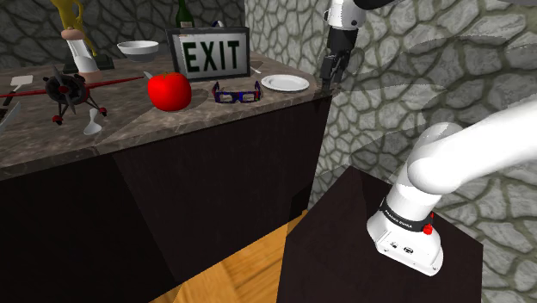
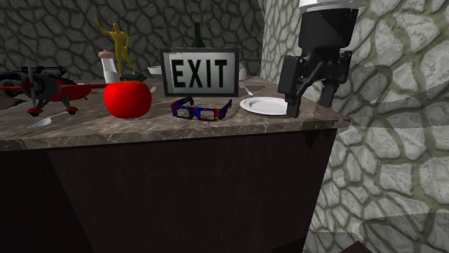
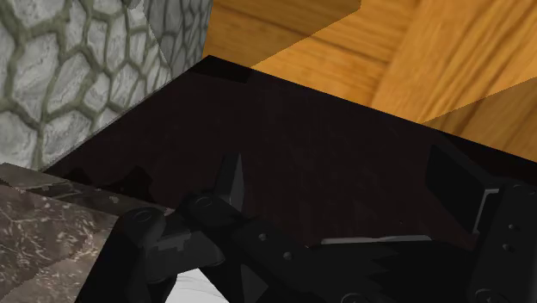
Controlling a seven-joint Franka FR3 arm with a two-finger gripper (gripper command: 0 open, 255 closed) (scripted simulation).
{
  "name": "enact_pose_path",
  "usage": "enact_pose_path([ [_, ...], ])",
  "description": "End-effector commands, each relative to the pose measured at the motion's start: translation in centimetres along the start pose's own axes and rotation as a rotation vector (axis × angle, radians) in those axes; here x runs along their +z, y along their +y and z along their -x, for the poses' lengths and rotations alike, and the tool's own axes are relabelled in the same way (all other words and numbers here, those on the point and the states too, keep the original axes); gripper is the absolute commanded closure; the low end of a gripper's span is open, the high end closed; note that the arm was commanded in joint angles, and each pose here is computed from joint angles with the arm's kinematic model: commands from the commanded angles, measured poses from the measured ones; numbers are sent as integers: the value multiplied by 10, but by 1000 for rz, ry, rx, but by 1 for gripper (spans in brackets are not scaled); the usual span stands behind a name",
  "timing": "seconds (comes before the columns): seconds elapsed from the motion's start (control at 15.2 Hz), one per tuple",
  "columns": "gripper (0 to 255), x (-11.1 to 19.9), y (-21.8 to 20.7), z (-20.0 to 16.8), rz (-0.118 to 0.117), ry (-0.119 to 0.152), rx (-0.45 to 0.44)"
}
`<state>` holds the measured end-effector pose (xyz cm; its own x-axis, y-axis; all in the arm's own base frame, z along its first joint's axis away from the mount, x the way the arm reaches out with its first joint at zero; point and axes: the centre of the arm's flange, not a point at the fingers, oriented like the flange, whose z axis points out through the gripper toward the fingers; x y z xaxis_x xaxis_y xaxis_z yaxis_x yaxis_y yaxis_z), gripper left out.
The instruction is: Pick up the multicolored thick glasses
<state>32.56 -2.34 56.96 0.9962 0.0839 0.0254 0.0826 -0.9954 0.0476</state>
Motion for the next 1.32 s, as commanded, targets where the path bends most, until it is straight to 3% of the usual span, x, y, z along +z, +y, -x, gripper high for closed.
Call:
enact_pose_path([
  [0.0,0,0,0,0,0,0,0],
  [1.25,0,22,-114,-214,-18,46,-68],
])
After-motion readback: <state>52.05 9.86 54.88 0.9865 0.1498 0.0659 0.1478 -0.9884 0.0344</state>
